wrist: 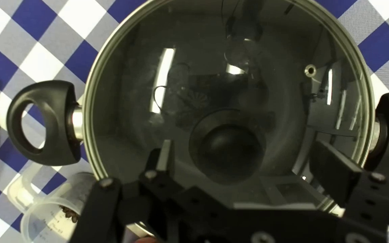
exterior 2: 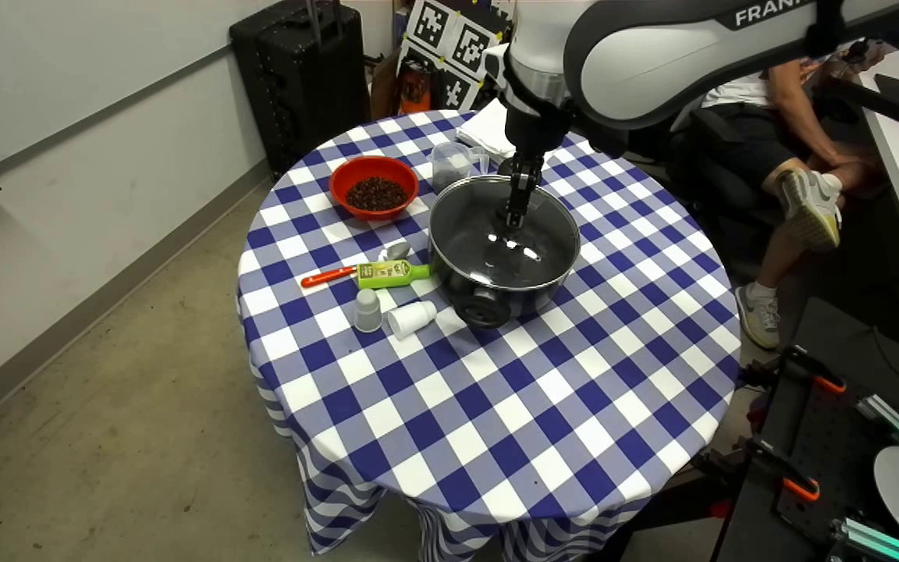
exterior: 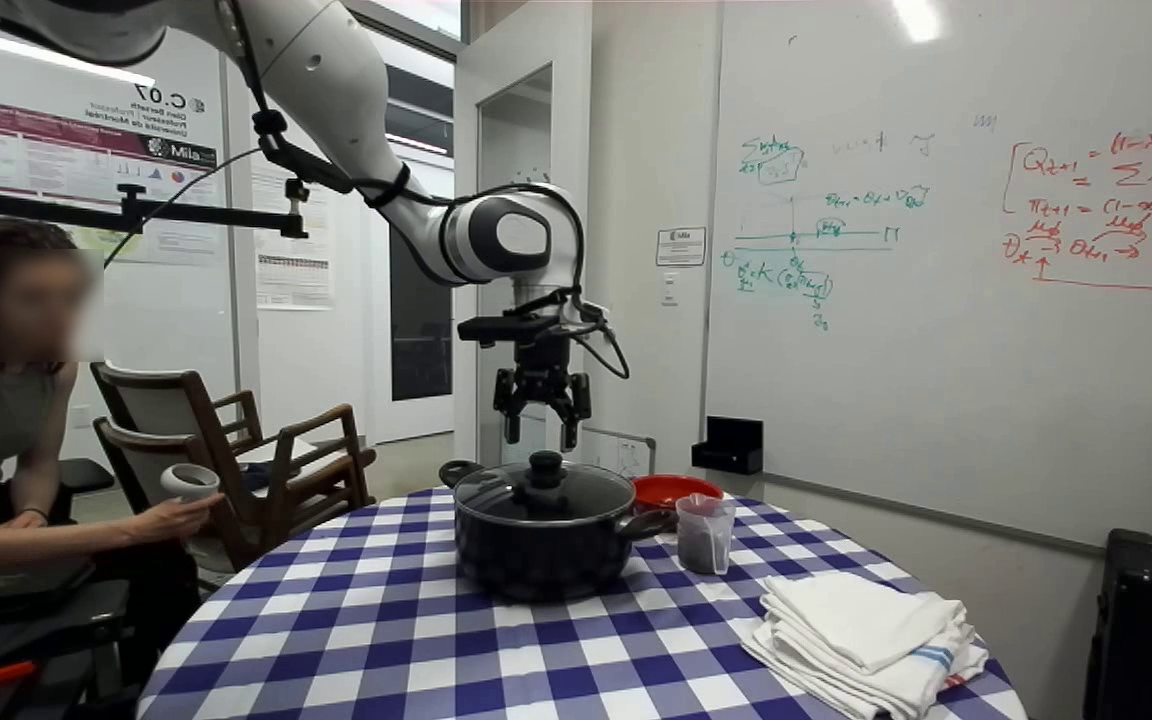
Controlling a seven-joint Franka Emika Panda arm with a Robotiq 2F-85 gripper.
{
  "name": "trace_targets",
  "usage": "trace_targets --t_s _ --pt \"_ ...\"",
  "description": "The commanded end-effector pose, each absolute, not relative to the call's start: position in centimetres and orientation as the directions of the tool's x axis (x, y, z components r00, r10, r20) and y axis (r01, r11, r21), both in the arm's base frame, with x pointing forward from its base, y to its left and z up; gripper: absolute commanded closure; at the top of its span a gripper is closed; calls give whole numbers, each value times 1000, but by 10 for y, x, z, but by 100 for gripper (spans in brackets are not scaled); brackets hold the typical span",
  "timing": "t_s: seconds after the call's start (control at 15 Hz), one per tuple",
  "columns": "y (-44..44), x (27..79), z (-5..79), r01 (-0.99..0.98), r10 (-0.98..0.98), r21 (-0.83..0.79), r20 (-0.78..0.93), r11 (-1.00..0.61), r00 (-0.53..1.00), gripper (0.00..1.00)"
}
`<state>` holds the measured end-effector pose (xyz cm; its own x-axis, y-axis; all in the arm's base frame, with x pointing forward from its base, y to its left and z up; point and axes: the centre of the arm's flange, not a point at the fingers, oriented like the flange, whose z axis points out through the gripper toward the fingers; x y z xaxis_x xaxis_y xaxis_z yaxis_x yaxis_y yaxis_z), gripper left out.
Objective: Cover the pot
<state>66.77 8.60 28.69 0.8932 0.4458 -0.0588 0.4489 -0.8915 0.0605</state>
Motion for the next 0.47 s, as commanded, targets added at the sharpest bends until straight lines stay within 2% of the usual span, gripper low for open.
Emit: trace_targets --t_s 0.0,0.07,0.4 --pt "74 639 320 442 443 -37 -11 -896 897 0" --pt "85 665 295 436 435 23 -40 -899 899 0" --pt "77 651 317 433 433 -9 -17 -902 901 0"
